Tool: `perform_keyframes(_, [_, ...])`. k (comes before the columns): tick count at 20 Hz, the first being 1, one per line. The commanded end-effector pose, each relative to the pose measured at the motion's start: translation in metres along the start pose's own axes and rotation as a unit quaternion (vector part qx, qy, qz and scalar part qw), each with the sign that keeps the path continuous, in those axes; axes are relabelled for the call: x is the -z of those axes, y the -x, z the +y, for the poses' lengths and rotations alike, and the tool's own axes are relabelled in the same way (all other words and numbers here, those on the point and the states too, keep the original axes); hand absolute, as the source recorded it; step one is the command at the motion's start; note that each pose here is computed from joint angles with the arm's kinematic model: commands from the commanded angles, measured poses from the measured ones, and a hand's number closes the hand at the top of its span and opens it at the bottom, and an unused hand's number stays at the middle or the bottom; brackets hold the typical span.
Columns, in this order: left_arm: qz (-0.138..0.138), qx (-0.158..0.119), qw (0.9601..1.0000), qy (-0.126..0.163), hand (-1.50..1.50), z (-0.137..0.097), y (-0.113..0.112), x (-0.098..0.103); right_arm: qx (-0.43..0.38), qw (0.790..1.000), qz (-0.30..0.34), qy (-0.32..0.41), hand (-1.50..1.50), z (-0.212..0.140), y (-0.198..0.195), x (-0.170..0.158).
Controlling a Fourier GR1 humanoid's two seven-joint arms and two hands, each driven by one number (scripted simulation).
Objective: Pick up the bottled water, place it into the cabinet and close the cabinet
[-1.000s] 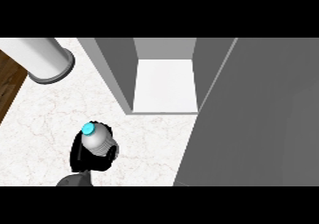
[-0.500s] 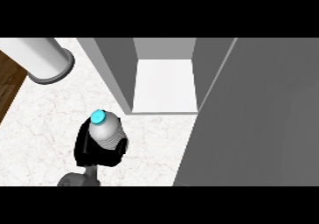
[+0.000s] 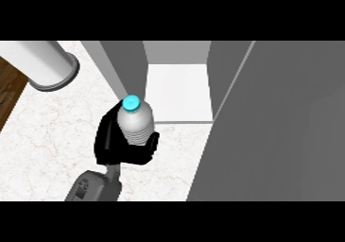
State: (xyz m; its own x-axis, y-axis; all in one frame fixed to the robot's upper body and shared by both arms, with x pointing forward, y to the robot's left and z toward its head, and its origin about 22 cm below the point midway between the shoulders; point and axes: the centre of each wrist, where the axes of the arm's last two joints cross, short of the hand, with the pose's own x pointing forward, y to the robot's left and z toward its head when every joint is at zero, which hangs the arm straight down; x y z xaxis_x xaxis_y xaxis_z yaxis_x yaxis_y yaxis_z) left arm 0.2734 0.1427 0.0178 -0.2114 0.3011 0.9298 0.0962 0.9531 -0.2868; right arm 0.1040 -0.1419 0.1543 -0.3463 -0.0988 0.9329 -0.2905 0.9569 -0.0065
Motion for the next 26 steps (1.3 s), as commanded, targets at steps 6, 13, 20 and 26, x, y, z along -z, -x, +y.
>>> perform_keyframes(6, [-0.026, 0.032, 0.9991, -0.008, 1.50, -0.038, -0.010, 0.046, -0.018, 0.999, -0.030, -0.008, -1.50, -0.012, -0.027, -0.011])
perform_keyframes(13, [-0.016, 0.077, 0.9966, -0.025, 1.50, -0.052, -0.009, 0.080, -0.003, 1.000, -0.023, 0.008, -1.50, -0.009, -0.022, -0.014])
perform_keyframes(20, [-0.017, 0.122, 0.9917, -0.036, 1.50, -0.051, -0.001, 0.118, -0.003, 1.000, -0.029, -0.001, -1.50, -0.002, -0.017, -0.017])
perform_keyframes(26, [-0.008, 0.168, 0.9846, -0.049, 1.50, -0.060, -0.002, 0.144, -0.001, 1.000, -0.030, 0.000, -1.50, -0.019, -0.030, -0.008])
